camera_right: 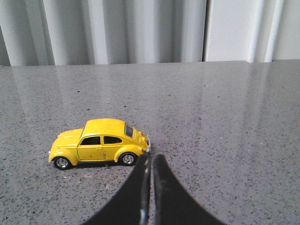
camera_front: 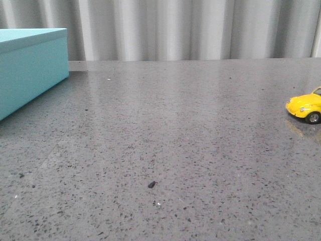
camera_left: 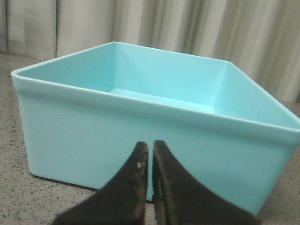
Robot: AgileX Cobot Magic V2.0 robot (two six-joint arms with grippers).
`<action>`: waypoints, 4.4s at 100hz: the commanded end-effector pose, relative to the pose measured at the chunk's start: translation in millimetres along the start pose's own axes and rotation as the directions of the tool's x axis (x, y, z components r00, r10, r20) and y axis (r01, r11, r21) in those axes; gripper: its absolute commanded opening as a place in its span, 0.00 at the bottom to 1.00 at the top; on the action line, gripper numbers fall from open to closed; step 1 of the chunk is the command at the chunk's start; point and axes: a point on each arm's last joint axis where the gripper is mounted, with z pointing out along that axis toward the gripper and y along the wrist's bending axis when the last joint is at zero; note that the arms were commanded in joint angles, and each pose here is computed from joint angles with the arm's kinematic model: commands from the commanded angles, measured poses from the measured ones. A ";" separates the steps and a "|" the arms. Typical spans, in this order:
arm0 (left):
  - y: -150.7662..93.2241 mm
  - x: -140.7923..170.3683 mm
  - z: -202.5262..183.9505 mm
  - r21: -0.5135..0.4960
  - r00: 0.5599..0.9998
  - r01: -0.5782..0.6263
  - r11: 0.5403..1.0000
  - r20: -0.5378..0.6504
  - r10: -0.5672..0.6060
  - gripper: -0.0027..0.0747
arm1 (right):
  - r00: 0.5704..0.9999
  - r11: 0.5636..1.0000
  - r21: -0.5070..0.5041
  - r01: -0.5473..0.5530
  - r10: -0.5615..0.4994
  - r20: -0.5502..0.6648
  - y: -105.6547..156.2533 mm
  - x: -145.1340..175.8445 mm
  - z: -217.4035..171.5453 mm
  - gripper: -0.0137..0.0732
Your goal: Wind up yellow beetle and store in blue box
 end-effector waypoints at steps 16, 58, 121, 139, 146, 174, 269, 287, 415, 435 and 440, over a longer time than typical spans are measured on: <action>-7.1 -29.6 -6.5 0.017 0.997 -0.027 0.999 0.078 0.025 0.01 | 0.998 1.000 0.006 0.008 -0.008 0.065 -0.4 -11.6 -2.8 0.11; -21.9 -91.3 -9.9 0.017 0.989 -0.127 0.992 0.078 0.125 0.01 | 0.985 1.000 0.019 0.008 -0.004 -0.170 -3.3 -64.8 6.8 0.11; -25.1 -103.5 -9.7 0.031 0.989 -0.090 0.995 0.117 0.086 0.01 | 0.954 0.998 -0.057 0.018 -0.035 -0.297 2.0 -112.6 30.4 0.11; -25.7 -104.0 -10.0 0.036 0.991 -0.076 0.996 0.113 0.071 0.01 | 0.893 0.991 -0.129 0.024 -0.079 -0.444 12.6 -127.0 60.8 0.11; -25.7 -104.0 -10.0 0.036 0.991 -0.076 0.996 0.113 0.071 0.01 | 0.861 0.989 -0.145 0.019 -0.090 -0.501 17.4 -132.5 76.9 0.11; -25.7 -104.0 -10.0 0.036 0.991 -0.076 0.996 0.113 0.071 0.01 | 0.758 0.985 -0.165 -0.057 -0.065 -0.649 34.7 -150.4 130.3 0.11; -25.6 -104.0 -10.0 0.035 0.991 -0.079 0.996 0.113 0.075 0.01 | 0.448 0.987 -0.153 -0.052 -0.114 -0.887 52.8 -129.0 216.4 0.11; -25.6 -104.0 -10.0 0.035 0.991 -0.079 0.996 0.113 0.075 0.01 | 0.424 0.987 -0.153 -0.051 -0.117 -0.898 54.4 -120.1 223.8 0.11; -25.6 -104.0 -10.0 0.035 0.991 -0.079 0.996 0.113 0.075 0.01 | 0.371 0.988 -0.152 -0.040 -0.127 -0.920 56.7 -100.9 237.7 0.11; -25.6 -104.0 -10.0 0.035 0.991 -0.079 0.996 0.113 0.075 0.01 | 0.364 0.989 -0.146 0.003 -0.137 -0.921 49.3 -100.1 238.3 0.11; -25.6 -104.0 -10.0 0.035 0.991 -0.079 0.996 0.113 0.075 0.01 | 0.358 0.991 -0.136 0.005 -0.129 -0.925 45.8 -98.6 238.2 0.11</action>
